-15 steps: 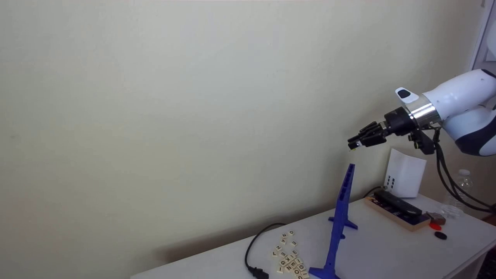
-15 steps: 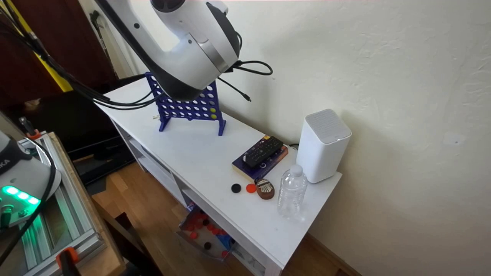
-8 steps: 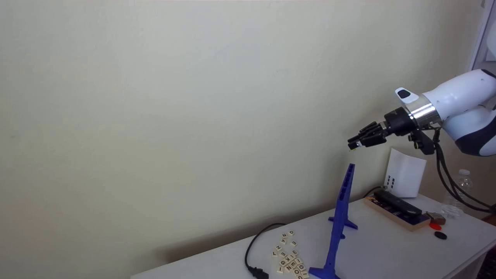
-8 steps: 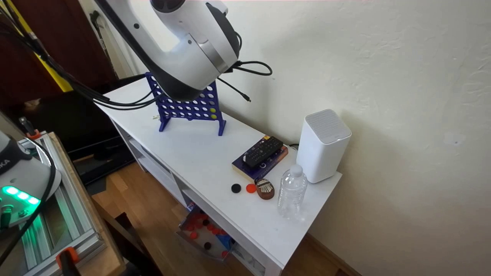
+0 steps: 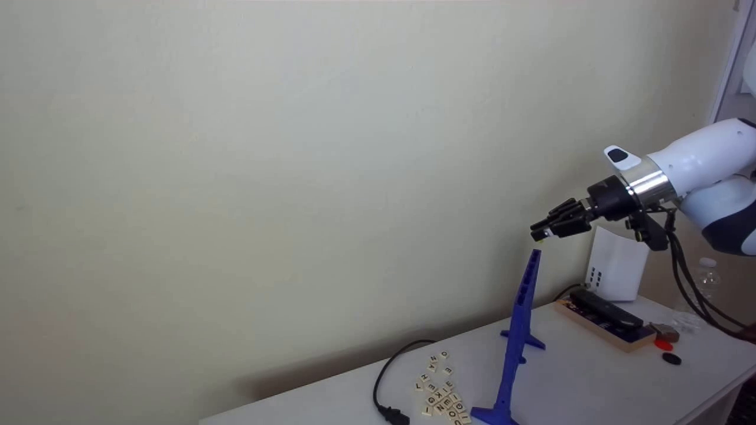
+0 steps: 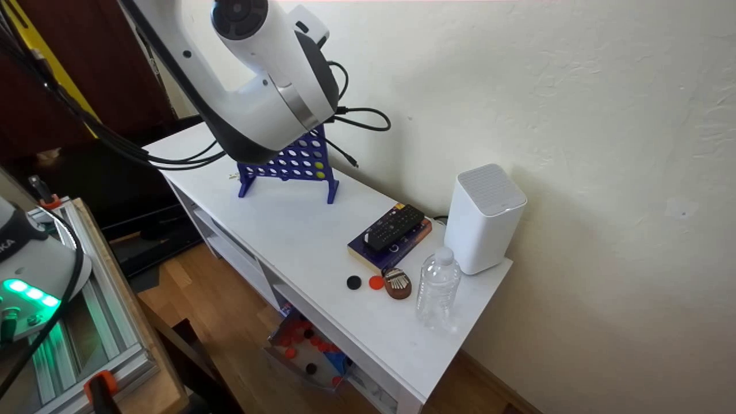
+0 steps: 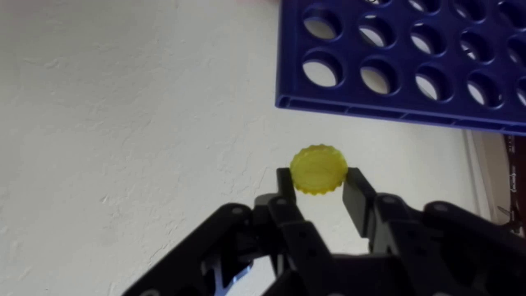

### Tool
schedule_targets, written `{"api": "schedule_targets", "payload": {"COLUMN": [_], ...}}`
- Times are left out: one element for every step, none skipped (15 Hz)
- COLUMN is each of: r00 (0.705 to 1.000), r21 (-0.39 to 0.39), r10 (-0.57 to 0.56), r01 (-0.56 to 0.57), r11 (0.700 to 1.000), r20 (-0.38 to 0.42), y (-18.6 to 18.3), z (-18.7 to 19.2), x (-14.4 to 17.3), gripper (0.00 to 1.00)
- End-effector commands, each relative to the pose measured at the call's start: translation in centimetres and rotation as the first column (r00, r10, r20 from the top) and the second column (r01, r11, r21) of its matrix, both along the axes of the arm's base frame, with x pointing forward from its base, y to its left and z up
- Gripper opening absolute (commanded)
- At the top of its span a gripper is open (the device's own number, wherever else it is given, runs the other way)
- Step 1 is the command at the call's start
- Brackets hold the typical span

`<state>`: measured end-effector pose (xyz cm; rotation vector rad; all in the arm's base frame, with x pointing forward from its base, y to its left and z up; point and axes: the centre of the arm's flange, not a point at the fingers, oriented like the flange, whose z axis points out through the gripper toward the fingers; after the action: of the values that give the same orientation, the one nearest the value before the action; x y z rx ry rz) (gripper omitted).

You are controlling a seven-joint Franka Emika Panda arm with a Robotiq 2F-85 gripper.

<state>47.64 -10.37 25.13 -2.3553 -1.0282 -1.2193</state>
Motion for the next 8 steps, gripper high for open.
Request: {"api": "schedule_targets", "payload": {"r00": [0.999, 0.999, 0.999, 0.997, 0.996, 0.999, 0.999, 0.999], "r21": [-0.008, -0.005, -0.003, 0.001, 0.005, -0.003, -0.003, -0.002], "r10": [-0.02, -0.019, -0.015, -0.015, -0.015, -0.01, -0.009, -0.009], "r01": [0.02, 0.019, 0.015, 0.015, 0.014, 0.01, 0.009, 0.009], "r11": [1.0, 1.0, 1.0, 1.0, 1.0, 1.0, 1.0, 1.0], "r20": [0.031, 0.04, 0.052, 0.071, 0.089, 0.049, 0.053, 0.052], "y": [0.4, 0.5, 0.6, 0.6, 0.6, 0.1, 0.2, 0.2], "z": [0.0, 0.0, -0.1, -0.1, 0.0, -0.4, -0.4, -0.5], "x": [-1.9, -1.9, -1.9, -1.8, -1.7, -0.7, -0.7, -0.7], "gripper": [0.11, 0.11, 0.11, 0.11, 0.11, 0.11, 0.36, 0.36]}}
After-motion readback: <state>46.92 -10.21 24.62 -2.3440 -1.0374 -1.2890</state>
